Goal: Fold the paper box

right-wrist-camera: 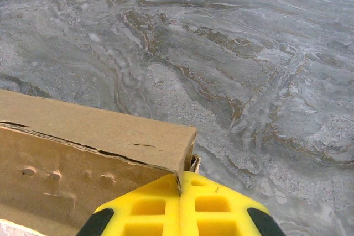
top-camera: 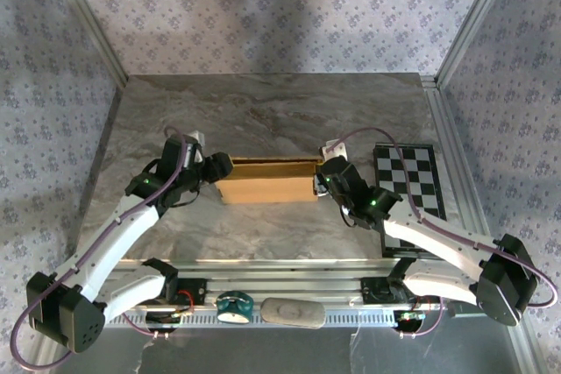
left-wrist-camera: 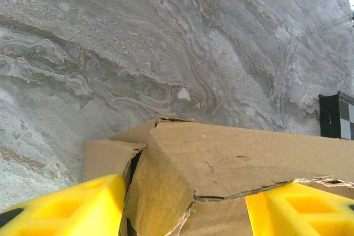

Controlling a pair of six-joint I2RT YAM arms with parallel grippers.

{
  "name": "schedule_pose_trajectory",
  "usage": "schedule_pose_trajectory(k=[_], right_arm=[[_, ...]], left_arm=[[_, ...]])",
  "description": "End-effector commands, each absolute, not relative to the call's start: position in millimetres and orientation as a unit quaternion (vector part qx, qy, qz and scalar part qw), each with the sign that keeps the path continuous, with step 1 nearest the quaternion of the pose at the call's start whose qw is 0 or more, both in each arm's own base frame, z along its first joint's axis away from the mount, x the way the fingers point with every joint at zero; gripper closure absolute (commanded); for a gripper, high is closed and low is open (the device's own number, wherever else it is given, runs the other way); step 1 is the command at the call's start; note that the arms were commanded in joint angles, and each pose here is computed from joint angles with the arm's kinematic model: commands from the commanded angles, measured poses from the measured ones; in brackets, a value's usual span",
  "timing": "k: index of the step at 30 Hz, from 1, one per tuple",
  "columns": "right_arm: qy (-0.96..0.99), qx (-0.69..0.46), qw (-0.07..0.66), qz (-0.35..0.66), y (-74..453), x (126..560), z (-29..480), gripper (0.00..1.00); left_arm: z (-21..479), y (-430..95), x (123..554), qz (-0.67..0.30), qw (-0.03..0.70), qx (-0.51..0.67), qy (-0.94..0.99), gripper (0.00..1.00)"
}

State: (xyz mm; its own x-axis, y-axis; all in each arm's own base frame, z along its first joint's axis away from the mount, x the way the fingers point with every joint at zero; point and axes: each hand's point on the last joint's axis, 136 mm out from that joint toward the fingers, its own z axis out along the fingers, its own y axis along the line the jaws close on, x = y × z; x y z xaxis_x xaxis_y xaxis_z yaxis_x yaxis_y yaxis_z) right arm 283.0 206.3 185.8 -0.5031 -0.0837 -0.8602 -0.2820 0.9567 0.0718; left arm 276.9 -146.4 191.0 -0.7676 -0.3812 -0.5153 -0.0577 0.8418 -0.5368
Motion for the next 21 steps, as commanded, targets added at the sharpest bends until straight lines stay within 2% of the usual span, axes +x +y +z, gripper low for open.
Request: schedule_pose_trajectory(k=[1, 12, 15, 19, 21], right_arm=[[0.89, -0.14, 0.43, 0.055, 194, 267, 148, 1.0], [0.89, -0.138, 0.432, 0.052, 193, 268, 149, 1.0], [0.89, -0.139, 0.43, 0.051, 193, 268, 149, 1.0], [0.891, -0.138, 0.43, 0.05, 193, 268, 148, 1.0], [0.89, -0.138, 0.431, 0.05, 193, 268, 148, 1.0]], left_arm=[[193, -139, 270, -0.244, 0.305, -0.133, 0.911, 0.41], [225, -144, 285, -0.26, 0.335, -0.132, 0.896, 0.64], [229, -137, 279, -0.245, 0.335, -0.137, 0.899, 0.65], [242, -126, 277, -0.242, 0.35, -0.168, 0.889, 0.58], [254, -121, 282, -0.25, 0.35, -0.204, 0.879, 0.6]])
